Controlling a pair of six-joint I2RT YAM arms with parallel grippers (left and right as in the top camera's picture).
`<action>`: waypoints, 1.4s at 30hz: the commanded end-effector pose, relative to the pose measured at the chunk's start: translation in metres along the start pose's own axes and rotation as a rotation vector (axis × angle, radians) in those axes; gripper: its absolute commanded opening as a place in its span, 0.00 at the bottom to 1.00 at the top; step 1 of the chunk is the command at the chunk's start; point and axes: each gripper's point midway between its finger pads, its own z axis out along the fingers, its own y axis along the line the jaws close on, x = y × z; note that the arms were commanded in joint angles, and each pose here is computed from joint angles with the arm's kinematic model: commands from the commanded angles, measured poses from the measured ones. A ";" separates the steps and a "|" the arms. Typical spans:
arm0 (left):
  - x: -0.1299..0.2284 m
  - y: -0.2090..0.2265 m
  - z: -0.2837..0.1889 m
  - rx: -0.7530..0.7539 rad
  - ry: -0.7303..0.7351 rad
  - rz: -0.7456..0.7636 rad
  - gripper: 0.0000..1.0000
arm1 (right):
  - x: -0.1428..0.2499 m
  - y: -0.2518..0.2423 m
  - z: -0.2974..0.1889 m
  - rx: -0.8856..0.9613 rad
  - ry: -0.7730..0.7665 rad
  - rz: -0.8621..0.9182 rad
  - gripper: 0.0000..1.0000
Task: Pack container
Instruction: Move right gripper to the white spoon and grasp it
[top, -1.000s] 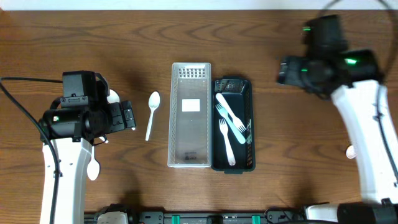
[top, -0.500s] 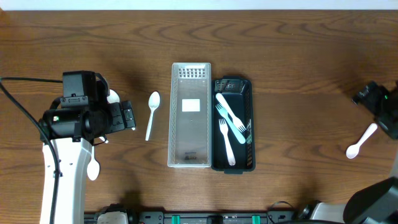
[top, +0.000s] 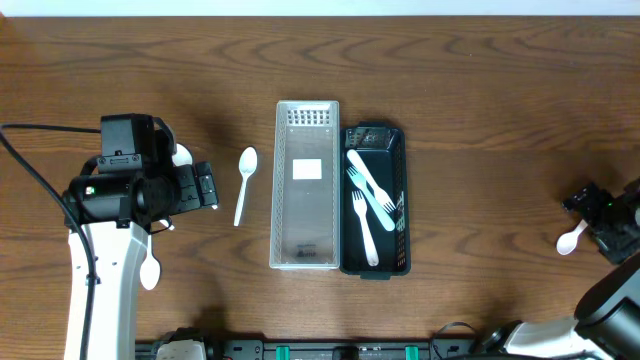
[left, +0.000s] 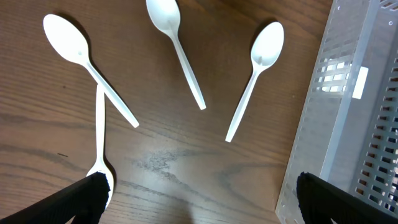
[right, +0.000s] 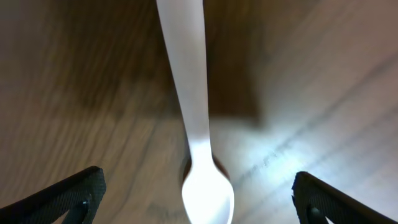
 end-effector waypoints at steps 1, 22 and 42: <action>-0.002 0.004 -0.001 -0.017 -0.005 -0.011 0.98 | 0.005 -0.002 0.017 0.003 0.038 -0.013 0.99; -0.003 0.004 -0.001 -0.017 -0.005 -0.011 0.98 | 0.007 -0.003 0.046 0.012 0.078 0.000 0.43; -0.003 0.004 -0.001 -0.017 -0.005 -0.011 0.98 | 0.000 0.027 0.032 -0.106 0.064 -0.029 0.01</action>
